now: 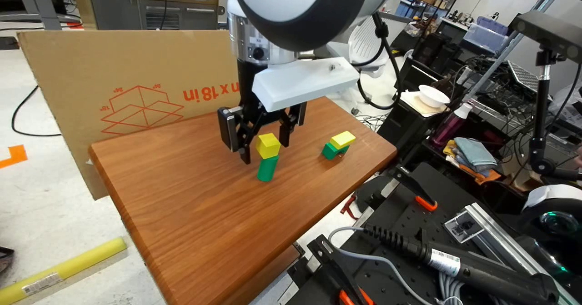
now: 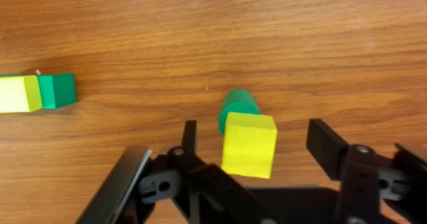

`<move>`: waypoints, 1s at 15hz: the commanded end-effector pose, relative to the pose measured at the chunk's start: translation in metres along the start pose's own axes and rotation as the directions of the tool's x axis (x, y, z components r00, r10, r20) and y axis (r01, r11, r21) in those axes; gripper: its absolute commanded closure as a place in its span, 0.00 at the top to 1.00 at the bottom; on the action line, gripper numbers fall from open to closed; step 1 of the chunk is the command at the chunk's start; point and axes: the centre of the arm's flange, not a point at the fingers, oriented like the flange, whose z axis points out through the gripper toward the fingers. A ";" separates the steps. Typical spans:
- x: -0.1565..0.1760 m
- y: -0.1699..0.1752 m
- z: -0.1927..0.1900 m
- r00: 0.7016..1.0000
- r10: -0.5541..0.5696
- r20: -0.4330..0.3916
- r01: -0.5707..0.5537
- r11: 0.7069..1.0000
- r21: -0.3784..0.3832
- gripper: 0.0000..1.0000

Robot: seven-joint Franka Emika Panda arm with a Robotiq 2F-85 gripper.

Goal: Move the rectangular block backward, place the yellow rectangular block above it, then place the yellow cube at the top of the stack

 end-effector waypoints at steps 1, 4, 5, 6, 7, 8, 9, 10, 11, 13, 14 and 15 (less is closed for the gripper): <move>0.001 -0.005 -0.010 1.000 -0.005 -0.014 0.005 1.000 -0.015 0.53; 0.001 -0.007 -0.010 1.000 -0.010 -0.019 0.009 1.000 -0.020 0.30; 0.001 -0.006 -0.011 1.000 -0.011 -0.019 0.011 1.000 -0.022 0.22; 0.002 -0.006 -0.012 1.000 -0.010 -0.024 0.009 1.000 -0.024 0.15; 0.002 -0.005 -0.014 1.000 -0.010 -0.026 0.009 1.000 -0.024 0.08; 0.002 -0.004 -0.015 1.000 -0.009 -0.028 0.008 1.000 -0.024 0.08; 0.002 -0.002 -0.017 1.000 -0.009 -0.029 0.008 1.000 -0.024 0.08; 0.001 0.002 -0.019 1.000 -0.011 -0.027 0.010 1.000 -0.022 0.08; 0.001 0.005 -0.021 1.000 -0.012 -0.020 0.011 1.000 -0.021 0.08; -0.003 0.018 -0.026 0.999 -0.031 -0.013 0.030 0.999 -0.026 0.08; -0.005 0.029 -0.027 0.999 -0.048 -0.008 0.048 0.998 -0.029 0.08; -0.006 0.039 -0.028 0.998 -0.062 0.001 0.062 0.998 -0.031 0.08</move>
